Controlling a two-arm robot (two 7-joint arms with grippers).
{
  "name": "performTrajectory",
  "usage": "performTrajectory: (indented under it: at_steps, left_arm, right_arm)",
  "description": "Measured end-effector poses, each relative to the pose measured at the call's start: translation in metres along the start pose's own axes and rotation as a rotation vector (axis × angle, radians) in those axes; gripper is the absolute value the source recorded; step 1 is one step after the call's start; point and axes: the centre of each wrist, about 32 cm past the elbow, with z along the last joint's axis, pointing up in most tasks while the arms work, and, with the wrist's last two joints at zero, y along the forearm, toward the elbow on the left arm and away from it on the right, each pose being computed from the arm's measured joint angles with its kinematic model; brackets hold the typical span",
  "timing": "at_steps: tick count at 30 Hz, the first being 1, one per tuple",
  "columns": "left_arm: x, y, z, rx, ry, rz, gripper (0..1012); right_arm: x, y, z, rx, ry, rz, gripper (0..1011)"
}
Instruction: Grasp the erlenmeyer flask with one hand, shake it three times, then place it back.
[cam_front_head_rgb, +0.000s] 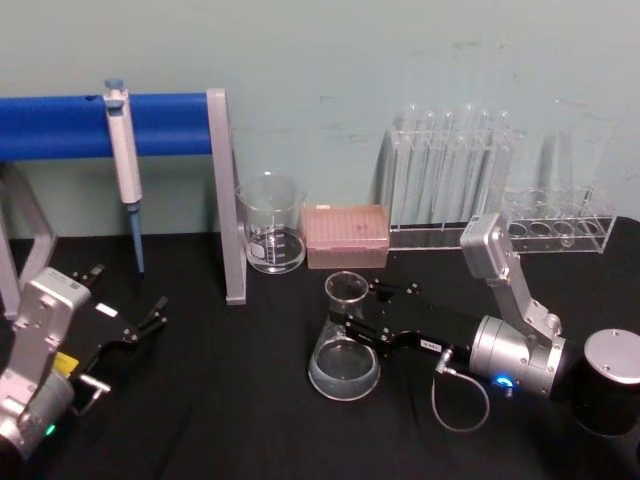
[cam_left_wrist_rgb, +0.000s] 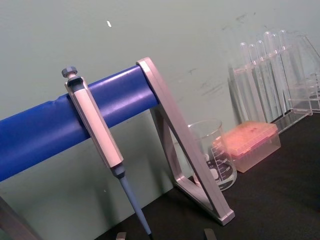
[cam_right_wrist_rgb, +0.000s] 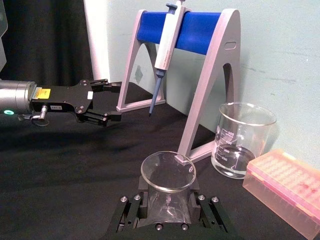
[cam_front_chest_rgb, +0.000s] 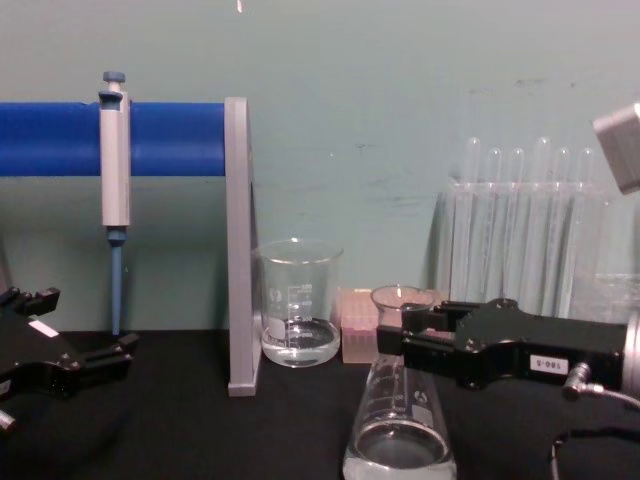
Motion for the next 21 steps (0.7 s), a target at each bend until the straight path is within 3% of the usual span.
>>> performTrajectory:
  at_steps: [11, 21]
  left_arm:
    - [0.0, 0.0, 0.0, 0.0, 0.0, 0.0, 1001]
    - [0.0, 0.0, 0.0, 0.0, 0.0, 0.0, 1001]
  right_arm:
    - [0.0, -0.0001, -0.0005, -0.003, 0.001, 0.001, 453]
    - [-0.0004, 0.0, -0.0012, -0.007, 0.003, 0.002, 743]
